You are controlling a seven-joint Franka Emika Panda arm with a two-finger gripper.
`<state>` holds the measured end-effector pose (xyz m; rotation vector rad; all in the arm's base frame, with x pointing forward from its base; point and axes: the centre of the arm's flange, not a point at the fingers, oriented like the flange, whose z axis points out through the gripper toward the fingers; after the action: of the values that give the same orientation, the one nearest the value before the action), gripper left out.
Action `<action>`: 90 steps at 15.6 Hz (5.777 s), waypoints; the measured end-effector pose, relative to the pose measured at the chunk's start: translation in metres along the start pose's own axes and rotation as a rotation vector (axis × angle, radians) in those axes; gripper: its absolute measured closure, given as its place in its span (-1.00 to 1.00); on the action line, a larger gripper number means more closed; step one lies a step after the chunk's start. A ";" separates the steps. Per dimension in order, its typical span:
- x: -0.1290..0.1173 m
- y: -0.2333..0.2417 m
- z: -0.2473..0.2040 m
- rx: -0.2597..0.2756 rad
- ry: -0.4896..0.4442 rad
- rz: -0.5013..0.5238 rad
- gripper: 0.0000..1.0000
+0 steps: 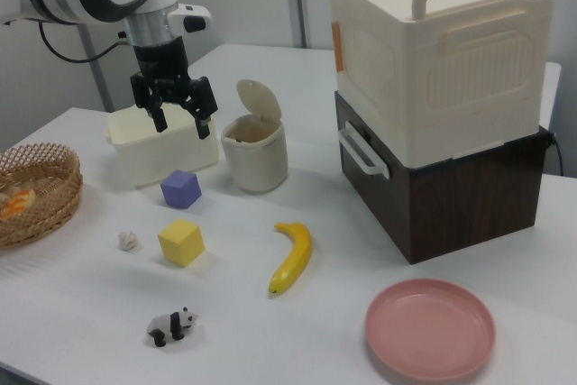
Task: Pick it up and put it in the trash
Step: 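Move the gripper toward the small white ball beside the yellow cube, then lower the open gripper over the small white ball, then close the gripper on the small white ball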
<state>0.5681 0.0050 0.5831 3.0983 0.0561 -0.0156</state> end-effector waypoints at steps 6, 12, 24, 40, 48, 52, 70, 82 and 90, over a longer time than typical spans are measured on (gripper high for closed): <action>0.000 -0.001 0.000 0.000 -0.003 -0.001 -1.00; 0.000 -0.001 0.000 0.000 -0.003 -0.002 -1.00; -0.010 -0.129 0.002 -0.007 -0.015 -0.147 -1.00; -0.002 -0.193 0.075 -0.020 -0.110 -0.200 -1.00; 0.009 -0.220 0.183 -0.024 -0.079 -0.235 -1.00; -0.002 -0.232 0.218 -0.030 -0.090 -0.259 -1.00; 0.000 -0.235 0.271 -0.034 -0.076 -0.266 0.04; 0.001 -0.235 0.264 -0.029 -0.066 -0.307 0.43; 0.000 -0.232 0.249 -0.026 -0.059 -0.306 0.50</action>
<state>0.5569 0.2255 0.3248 3.0273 0.5218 -0.1155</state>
